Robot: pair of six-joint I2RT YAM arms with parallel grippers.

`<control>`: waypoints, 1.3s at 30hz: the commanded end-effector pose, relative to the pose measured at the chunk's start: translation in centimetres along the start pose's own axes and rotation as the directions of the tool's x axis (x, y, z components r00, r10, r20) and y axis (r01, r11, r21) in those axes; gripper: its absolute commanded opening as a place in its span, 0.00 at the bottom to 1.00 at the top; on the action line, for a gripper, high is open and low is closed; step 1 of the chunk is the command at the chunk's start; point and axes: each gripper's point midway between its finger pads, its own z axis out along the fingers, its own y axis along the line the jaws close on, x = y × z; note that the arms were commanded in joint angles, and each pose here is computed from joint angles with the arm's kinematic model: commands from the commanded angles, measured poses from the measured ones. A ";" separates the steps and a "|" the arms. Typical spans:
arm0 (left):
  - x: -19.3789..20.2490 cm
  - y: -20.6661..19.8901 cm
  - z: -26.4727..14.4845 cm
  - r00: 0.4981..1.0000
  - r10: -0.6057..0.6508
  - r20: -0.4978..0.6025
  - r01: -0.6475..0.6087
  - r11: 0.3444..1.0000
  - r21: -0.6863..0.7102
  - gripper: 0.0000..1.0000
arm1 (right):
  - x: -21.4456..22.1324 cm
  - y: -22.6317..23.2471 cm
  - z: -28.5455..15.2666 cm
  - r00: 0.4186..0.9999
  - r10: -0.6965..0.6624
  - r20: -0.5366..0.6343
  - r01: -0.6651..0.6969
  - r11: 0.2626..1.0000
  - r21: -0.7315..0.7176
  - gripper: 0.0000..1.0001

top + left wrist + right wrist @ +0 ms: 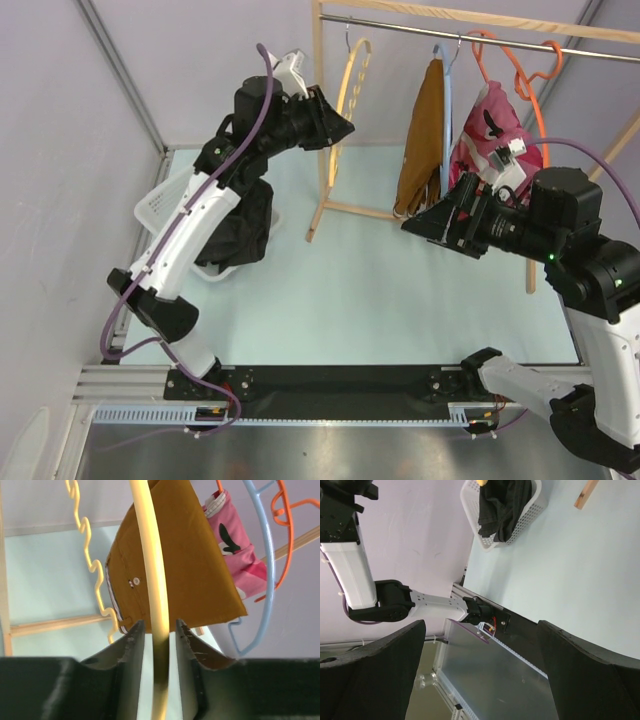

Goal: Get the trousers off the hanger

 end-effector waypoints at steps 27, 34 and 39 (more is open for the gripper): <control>14.1 -0.5 -18.3 0.906 -0.407 -0.118 0.424 0.881 0.211 0.82 | 7.7 -5.4 5.4 0.924 0.355 -0.140 -0.379 0.899 -0.218 1.00; 20.4 2.6 -20.2 0.876 -0.458 -0.152 0.482 0.848 0.219 0.88 | 11.0 -12.9 9.2 0.922 0.376 -0.096 -0.383 0.920 -0.078 1.00; 24.3 4.2 -19.9 0.854 -0.485 -0.188 0.520 0.808 0.276 0.89 | 12.2 -16.9 11.0 0.904 0.427 -0.009 -0.427 0.902 -0.064 1.00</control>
